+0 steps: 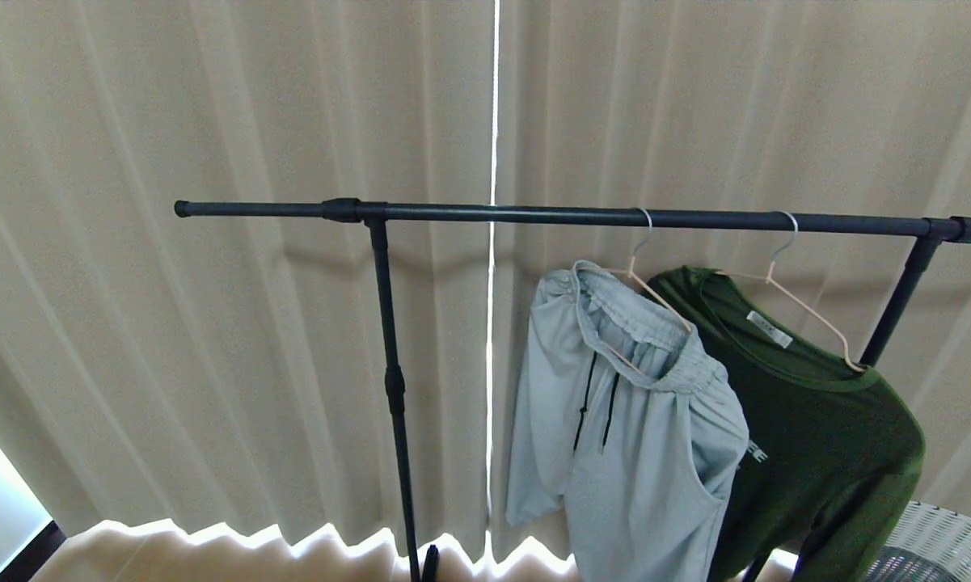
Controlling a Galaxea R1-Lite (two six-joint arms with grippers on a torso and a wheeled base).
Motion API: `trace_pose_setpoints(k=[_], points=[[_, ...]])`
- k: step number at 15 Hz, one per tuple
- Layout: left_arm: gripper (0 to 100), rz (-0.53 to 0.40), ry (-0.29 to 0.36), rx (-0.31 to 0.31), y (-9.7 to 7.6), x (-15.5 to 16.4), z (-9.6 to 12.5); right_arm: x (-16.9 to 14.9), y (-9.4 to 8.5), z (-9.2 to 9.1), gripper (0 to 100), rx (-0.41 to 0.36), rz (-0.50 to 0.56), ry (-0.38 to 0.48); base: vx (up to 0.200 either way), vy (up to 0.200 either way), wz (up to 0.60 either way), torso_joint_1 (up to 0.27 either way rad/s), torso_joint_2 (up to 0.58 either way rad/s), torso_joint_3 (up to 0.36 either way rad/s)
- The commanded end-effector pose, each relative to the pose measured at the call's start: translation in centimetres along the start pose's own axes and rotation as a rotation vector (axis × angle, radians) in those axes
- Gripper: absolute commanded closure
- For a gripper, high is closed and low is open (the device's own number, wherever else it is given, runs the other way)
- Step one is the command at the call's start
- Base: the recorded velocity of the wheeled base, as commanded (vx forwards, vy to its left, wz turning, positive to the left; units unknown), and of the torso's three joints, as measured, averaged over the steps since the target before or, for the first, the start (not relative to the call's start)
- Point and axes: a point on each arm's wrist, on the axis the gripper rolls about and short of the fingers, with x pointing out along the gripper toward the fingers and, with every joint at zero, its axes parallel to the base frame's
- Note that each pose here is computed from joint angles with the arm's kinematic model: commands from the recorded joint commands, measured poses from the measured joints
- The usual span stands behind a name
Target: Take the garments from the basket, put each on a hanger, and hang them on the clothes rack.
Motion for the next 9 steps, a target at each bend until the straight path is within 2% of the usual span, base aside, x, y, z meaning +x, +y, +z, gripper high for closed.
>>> trace_pose_setpoints(k=[1, 2, 5, 9], points=[[0, 0.0, 0.0, 0.0, 0.0, 0.01, 0.02, 0.13, 0.03, -0.73, 0, -0.011, 0.026, -0.035, 0.0, 0.0, 0.0, 0.0, 0.0, 0.0], [0, 0.0, 0.002, 0.0, 0.0, 0.01, 0.0, 0.19, 0.14, -0.75, 0, -0.02, 0.071, -0.045, 0.0, 0.0, 0.0, 0.0, 0.0, 0.0], [0, 0.001, 0.003, 0.0, 0.0, 0.03, 0.01, 0.18, 0.24, -0.77, 0, -0.032, 0.117, -0.043, 0.0, 0.0, 0.0, 0.0, 0.0, 0.0], [0, 0.0, 0.002, -0.002, 0.0, 0.01, 0.0, 0.23, 0.17, -0.81, 0, -0.025, 0.085, -0.046, 0.0, 0.0, 0.0, 0.0, 0.0, 0.0]])
